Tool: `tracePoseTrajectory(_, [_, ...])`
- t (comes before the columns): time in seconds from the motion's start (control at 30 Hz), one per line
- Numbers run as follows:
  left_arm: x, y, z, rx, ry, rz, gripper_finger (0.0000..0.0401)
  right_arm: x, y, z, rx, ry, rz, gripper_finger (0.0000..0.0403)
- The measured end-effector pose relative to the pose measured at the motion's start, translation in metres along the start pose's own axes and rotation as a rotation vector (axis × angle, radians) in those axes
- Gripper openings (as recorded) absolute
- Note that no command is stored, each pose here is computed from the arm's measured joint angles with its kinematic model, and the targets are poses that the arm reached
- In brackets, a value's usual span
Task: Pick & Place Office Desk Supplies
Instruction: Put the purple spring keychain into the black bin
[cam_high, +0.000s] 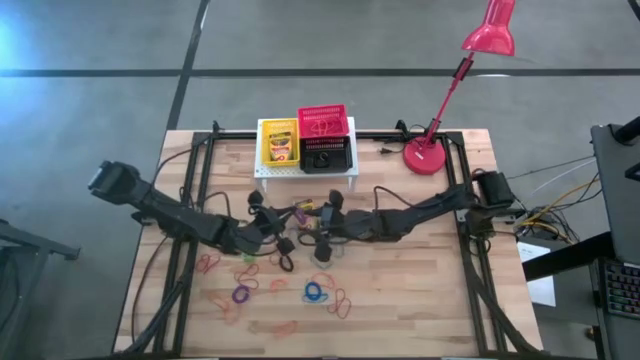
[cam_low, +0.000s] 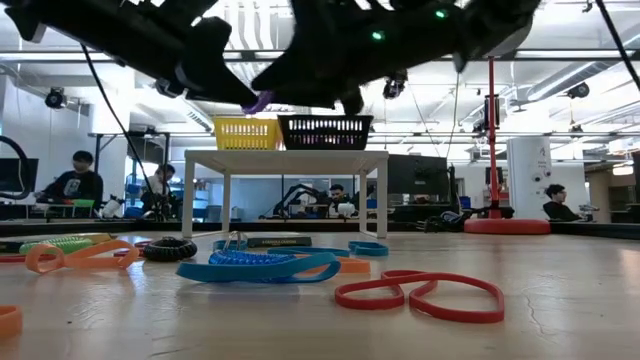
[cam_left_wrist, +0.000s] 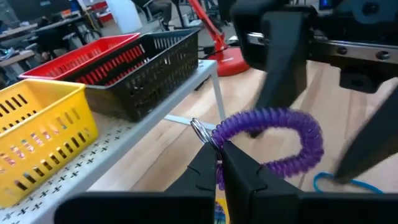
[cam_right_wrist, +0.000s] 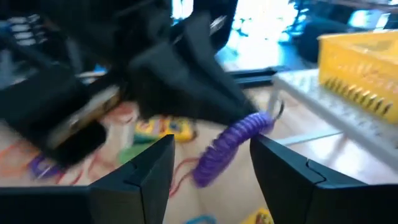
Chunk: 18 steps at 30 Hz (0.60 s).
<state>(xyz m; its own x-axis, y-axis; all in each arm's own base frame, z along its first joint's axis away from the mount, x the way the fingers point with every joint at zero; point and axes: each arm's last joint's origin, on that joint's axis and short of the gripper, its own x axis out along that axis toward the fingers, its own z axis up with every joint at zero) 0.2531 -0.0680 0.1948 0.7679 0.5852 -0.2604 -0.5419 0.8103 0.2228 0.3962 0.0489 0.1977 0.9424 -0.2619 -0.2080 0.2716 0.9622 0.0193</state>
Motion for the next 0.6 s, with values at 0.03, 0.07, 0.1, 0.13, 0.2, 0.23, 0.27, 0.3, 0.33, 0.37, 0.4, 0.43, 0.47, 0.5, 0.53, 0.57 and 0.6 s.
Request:
tracePoseTrajectory(0.03, [0.001,-0.001,0.000,0.003,0.002,0.002,0.0011,0.002,0.000,0.002,-0.002,-0.004,-0.023,0.0200])
tracePoseTrajectory(0.07, [0.001,-0.001,-0.001,0.004,0.002,0.004,0.0011,0.003,0.001,0.002,-0.013,0.007,-0.046,0.0195])
tracePoseTrajectory(0.1, [0.001,-0.001,-0.001,0.004,0.002,0.006,0.0011,0.005,0.001,0.003,-0.022,0.016,-0.067,0.0189])
tracePoseTrajectory(0.13, [0.001,-0.001,-0.001,0.005,0.003,0.005,0.0011,0.007,0.001,0.004,-0.029,0.025,-0.083,0.0182])
tracePoseTrajectory(0.2, [0.000,-0.001,-0.001,-0.004,0.003,0.001,0.0014,0.006,0.000,0.004,-0.051,0.074,-0.113,0.0165])
tracePoseTrajectory(0.23, [0.000,-0.001,-0.001,-0.010,0.004,-0.003,0.0017,0.006,0.000,0.006,-0.057,0.094,-0.122,0.0154])
tracePoseTrajectory(0.27, [0.000,-0.001,-0.001,-0.016,0.005,-0.005,0.0020,0.006,0.000,0.007,-0.058,0.112,-0.125,0.0143])
tracePoseTrajectory(0.3, [0.000,-0.001,-0.001,-0.022,0.004,-0.007,0.0023,0.005,0.000,0.007,-0.064,0.135,-0.130,0.0132])
tracePoseTrajectory(0.33, [-0.001,-0.001,0.000,-0.026,0.004,-0.011,0.0025,0.004,0.000,0.007,-0.072,0.157,-0.134,0.0120])
tracePoseTrajectory(0.37, [-0.001,-0.001,-0.001,-0.024,0.007,-0.017,0.0028,0.004,0.001,0.008,-0.073,0.165,-0.133,0.0108])
tracePoseTrajectory(0.4, [-0.001,-0.001,-0.001,-0.022,0.010,-0.027,0.0031,0.004,0.002,0.007,-0.078,0.179,-0.132,0.0095])
tracePoseTrajectory(0.43, [-0.001,-0.001,-0.001,-0.019,0.013,-0.033,0.0033,0.002,0.002,0.007,-0.089,0.198,-0.132,0.0082])
tracePoseTrajectory(0.47, [-0.001,-0.001,-0.002,-0.009,0.017,-0.038,0.0036,0.001,0.003,0.007,-0.097,0.212,-0.130,0.0069])
tracePoseTrajectory(0.5, [-0.001,-0.001,-0.002,0.007,0.022,-0.041,0.0039,0.001,0.005,0.008,-0.104,0.223,-0.128,0.0054])
tracePoseTrajectory(0.53, [-0.001,-0.002,-0.003,0.022,0.026,-0.050,0.0044,-0.001,0.006,0.009,-0.112,0.239,-0.126,0.0041])
tracePoseTrajectory(0.57, [-0.001,-0.002,-0.004,0.030,0.034,-0.061,0.0052,-0.003,0.006,0.009,-0.122,0.262,-0.127,0.0030])
tracePoseTrajectory(0.6, [-0.001,-0.002,-0.004,0.038,0.043,-0.072,0.0061,-0.004,0.007,0.009,-0.125,0.280,-0.127,0.0022])
